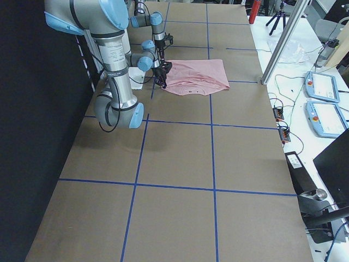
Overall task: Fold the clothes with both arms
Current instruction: 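Shift the right gripper inward and close both grippers on the near edge, then lift the near edge with both grippers and fold it over toward the far edge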
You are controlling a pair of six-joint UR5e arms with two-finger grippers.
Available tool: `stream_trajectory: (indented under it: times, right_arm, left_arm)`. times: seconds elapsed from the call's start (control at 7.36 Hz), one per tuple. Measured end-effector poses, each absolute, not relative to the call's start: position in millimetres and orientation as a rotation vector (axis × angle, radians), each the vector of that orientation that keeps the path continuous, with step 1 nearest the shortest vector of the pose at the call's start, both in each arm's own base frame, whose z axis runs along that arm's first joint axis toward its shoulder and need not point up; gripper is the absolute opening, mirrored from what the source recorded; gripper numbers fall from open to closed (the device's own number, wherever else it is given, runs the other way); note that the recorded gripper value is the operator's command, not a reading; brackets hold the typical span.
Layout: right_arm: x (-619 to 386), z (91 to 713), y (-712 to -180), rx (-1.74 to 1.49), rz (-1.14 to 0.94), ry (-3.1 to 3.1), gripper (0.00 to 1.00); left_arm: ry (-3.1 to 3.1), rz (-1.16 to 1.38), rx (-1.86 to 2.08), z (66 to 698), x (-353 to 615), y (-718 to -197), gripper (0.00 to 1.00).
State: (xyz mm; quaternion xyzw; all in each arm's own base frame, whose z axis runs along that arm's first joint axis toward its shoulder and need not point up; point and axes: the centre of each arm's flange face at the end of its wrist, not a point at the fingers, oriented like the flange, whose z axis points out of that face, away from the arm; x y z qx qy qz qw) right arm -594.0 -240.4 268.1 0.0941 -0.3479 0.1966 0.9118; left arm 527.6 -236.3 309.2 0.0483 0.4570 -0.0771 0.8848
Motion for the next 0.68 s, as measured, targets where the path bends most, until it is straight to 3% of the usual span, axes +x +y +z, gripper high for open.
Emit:
stream_trajectory:
  times: [0.68]
  right_arm:
    - [-573.1,245.2,-243.2,0.193,0.418,-0.758,0.00]
  left_arm:
    - [0.973,-0.158,0.108,297.0,516.6,-238.7,0.00]
